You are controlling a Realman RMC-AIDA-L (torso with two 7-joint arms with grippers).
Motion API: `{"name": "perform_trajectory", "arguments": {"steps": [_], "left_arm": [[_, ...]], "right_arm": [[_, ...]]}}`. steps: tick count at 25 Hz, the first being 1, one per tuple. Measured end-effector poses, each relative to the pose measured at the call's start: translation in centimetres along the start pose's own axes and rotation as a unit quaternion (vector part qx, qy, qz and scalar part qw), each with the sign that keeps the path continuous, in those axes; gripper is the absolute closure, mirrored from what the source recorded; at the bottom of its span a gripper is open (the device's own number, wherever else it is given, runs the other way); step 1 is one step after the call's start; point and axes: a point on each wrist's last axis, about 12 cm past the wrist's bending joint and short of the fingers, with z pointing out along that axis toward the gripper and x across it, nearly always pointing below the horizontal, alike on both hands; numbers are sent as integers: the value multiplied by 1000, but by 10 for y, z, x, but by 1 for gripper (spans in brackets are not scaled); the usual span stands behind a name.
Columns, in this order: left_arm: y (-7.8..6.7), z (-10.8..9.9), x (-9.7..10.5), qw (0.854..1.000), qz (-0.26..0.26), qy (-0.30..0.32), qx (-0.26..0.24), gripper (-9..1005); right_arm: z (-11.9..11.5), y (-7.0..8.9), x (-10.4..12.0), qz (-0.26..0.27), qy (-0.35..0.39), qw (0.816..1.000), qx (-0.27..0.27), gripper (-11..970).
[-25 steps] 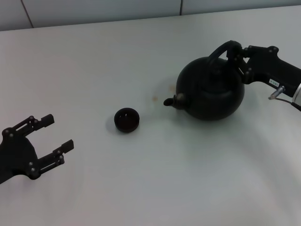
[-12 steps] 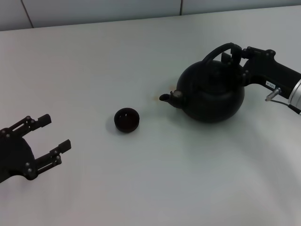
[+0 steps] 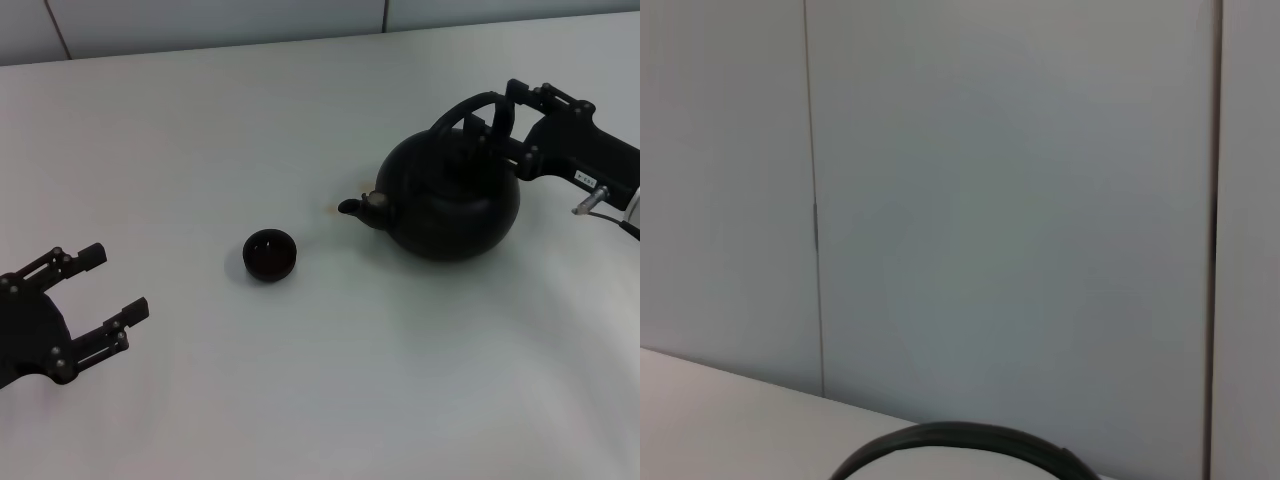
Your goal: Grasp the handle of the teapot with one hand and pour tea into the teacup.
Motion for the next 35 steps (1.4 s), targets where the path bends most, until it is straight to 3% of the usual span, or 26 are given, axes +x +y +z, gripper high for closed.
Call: {"name": "perform_trajectory", "arguments": {"steps": [1,7,12,16,22,25,26,27,29,35], "left_arm": [[0,0,0,1000,0,0,0,247],[0,0,0,1000,0,-1,1,247],[-1,0,0,1000,-1,-3,2,247],[-1,0,0,1000,-1,-2,3,247],[-1,2,-1,1000,1,-2,6,246],[1,4,-2,1000,3,-1,11,246],[2,5,-3,1000,4,0,14,246],[4,6,-4,1000,4,1,17,246],[12,9,-9,999,1,11,34,246],[18,14,-13,998,0,24,53,246]], "right_arm": [[-2,0,1,0,0,1000,2,280],[-14,3,6,-4,-3,1000,0,236],[-48,15,14,-4,-34,999,-11,206],[-75,23,25,11,-50,999,16,206],[-79,26,25,19,-58,998,10,206],[-78,30,20,15,-64,997,-26,206],[-76,32,14,13,-48,995,-83,206],[-76,32,14,13,-48,995,-83,205],[-68,29,4,8,15,985,-169,205],[-55,21,-5,-21,85,969,-229,205]]}}
